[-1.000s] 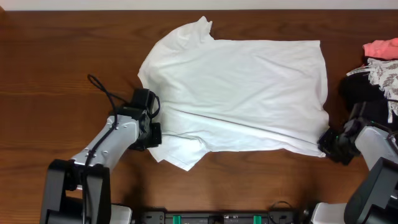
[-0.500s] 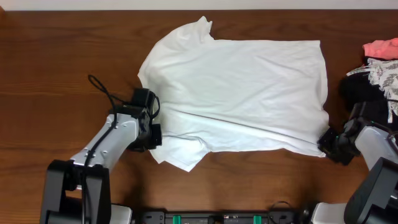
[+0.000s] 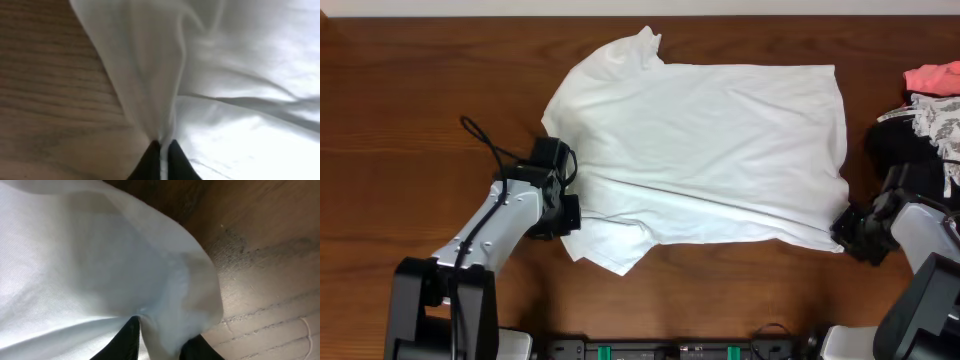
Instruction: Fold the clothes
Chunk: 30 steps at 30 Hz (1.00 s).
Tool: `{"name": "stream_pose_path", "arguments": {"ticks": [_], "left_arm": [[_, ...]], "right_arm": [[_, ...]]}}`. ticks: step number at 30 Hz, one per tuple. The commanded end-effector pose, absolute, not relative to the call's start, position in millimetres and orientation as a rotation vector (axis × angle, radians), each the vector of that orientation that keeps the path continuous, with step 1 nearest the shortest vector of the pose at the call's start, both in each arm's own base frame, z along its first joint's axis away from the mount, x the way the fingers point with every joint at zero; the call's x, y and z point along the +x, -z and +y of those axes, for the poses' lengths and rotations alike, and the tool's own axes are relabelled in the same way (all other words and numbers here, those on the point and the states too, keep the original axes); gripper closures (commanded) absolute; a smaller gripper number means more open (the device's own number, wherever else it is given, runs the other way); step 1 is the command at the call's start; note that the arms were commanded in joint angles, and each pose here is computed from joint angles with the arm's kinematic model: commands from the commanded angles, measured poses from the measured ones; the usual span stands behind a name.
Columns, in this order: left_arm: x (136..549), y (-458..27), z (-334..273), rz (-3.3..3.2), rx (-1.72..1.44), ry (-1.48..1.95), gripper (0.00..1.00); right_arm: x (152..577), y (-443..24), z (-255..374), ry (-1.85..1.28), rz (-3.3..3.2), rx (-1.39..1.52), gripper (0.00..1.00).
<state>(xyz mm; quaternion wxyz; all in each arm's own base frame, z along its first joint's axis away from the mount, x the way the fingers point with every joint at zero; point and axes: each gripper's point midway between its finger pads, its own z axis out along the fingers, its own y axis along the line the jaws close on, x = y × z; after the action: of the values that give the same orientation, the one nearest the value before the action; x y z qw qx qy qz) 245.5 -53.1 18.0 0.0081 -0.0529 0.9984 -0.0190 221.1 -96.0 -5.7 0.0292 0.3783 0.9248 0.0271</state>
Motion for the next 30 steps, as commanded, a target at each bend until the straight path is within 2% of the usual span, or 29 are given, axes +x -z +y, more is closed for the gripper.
{"name": "stream_pose_path", "arguments": {"ticks": [1,10,16,17,30], "left_arm": [[250.1,-20.1,-53.6,3.118,-0.160,0.069,0.94],[252.0,-20.2,-53.9,3.110,-0.160,0.071,0.94],[252.5,-20.2,-54.1,3.108,-0.159,0.072,0.87],[252.7,-20.2,-54.1,3.107,-0.159,0.072,0.83],[254.2,-20.5,-58.5,3.103,-0.160,0.111,0.83]], "right_arm": [[218.7,6.3,-96.9,-0.082,2.854,1.162,0.75],[218.7,6.3,-96.9,-0.082,2.854,1.162,0.75],[218.7,6.3,-96.9,-0.082,2.854,1.162,0.75],[218.7,6.3,-96.9,-0.082,2.854,1.162,0.75],[218.7,6.3,-96.7,-0.082,2.854,1.162,0.75]]}}
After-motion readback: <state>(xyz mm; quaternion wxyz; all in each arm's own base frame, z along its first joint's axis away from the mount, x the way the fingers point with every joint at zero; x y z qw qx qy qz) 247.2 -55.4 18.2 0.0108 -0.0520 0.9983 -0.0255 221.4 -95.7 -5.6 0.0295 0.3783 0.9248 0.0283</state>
